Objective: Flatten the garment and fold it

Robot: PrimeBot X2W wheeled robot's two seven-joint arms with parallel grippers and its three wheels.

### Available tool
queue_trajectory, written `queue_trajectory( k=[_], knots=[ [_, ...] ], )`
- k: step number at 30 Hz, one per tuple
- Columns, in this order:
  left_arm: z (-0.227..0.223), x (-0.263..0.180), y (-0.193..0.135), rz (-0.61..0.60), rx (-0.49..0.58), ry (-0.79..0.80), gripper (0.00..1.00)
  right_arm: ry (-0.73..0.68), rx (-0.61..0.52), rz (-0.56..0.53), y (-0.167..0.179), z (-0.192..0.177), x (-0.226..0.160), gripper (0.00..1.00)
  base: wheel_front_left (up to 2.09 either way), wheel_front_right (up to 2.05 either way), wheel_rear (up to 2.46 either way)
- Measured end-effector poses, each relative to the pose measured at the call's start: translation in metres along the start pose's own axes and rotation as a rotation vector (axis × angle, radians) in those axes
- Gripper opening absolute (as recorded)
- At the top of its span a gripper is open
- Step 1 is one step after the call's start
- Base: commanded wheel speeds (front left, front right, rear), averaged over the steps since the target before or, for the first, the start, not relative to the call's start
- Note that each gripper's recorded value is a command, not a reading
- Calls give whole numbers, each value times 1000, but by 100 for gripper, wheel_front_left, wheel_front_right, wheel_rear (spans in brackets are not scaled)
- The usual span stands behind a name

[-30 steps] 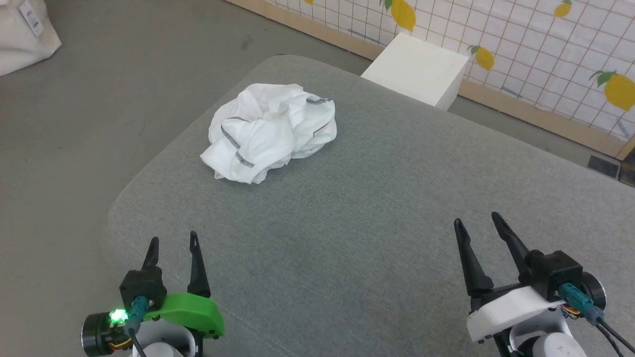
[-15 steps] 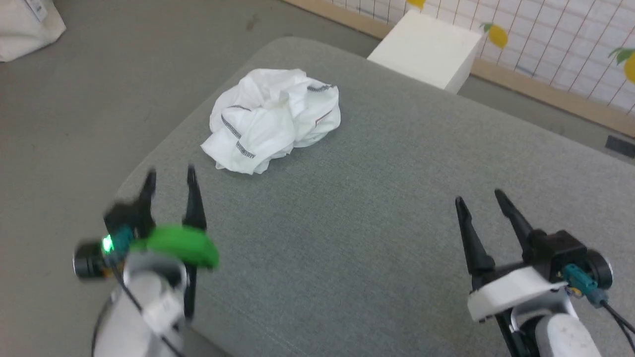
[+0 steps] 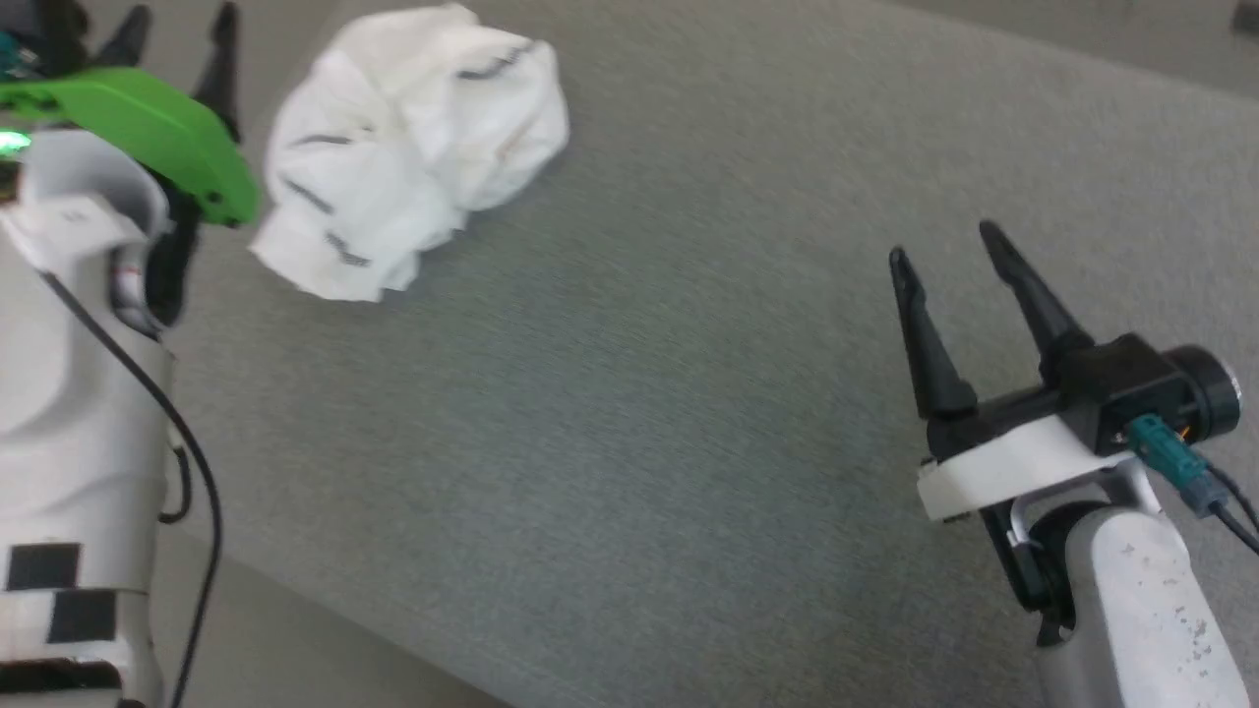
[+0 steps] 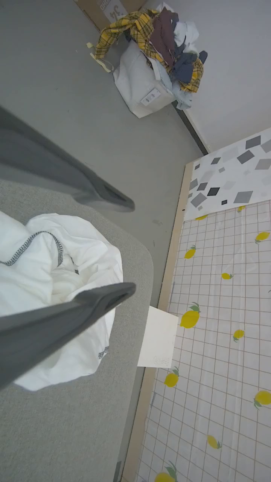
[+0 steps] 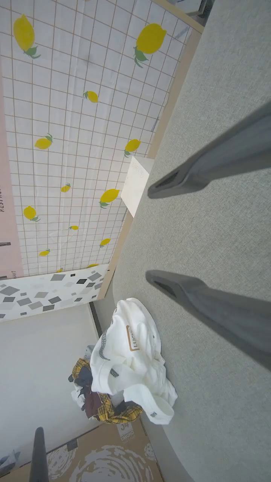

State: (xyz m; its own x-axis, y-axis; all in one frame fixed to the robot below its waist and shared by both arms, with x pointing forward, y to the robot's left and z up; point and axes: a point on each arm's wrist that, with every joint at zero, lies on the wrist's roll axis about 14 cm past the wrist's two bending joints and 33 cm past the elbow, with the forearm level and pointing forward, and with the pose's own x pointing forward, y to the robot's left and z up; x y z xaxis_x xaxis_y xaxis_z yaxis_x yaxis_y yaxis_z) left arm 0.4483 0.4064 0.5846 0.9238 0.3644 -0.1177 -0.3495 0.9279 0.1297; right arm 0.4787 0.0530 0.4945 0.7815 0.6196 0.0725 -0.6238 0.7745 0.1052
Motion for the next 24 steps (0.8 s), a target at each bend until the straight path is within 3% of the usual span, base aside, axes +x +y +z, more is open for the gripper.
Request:
queue_trajectory(
  k=[7, 13, 16, 17, 18, 19, 20, 24],
  knots=[
    [-103, 45, -27, -25, -73, 393, 100, 59, 38, -117, -52, -46, -8, 100, 0, 0, 0],
    [-202, 38, -50, 11, -181, 764, 100, 135, 52, -215, -87, -82, -34, 100, 0, 0, 0],
    [-221, 38, -53, 30, -205, 860, 100, 154, 55, -258, -100, -91, -47, 100, 0, 0, 0],
    [-225, 38, -55, 34, -213, 886, 95, 155, 56, -271, -103, -92, -50, 100, 0, 0, 0],
    [-226, 38, -55, 34, -213, 902, 56, 155, 56, -281, -106, -93, -53, 100, 0, 0, 0],
    [-227, 38, -57, 28, -211, 916, 45, 155, 57, -291, -108, -93, -56, 100, 0, 0, 0],
    [-225, 39, -58, 20, -210, 913, 0, 156, 55, -300, -110, -92, -59, 100, 0, 0, 0],
    [-211, 39, -62, -25, -139, 825, 0, 151, 59, -326, -115, -85, -69, 100, 0, 0, 0]
  ],
)
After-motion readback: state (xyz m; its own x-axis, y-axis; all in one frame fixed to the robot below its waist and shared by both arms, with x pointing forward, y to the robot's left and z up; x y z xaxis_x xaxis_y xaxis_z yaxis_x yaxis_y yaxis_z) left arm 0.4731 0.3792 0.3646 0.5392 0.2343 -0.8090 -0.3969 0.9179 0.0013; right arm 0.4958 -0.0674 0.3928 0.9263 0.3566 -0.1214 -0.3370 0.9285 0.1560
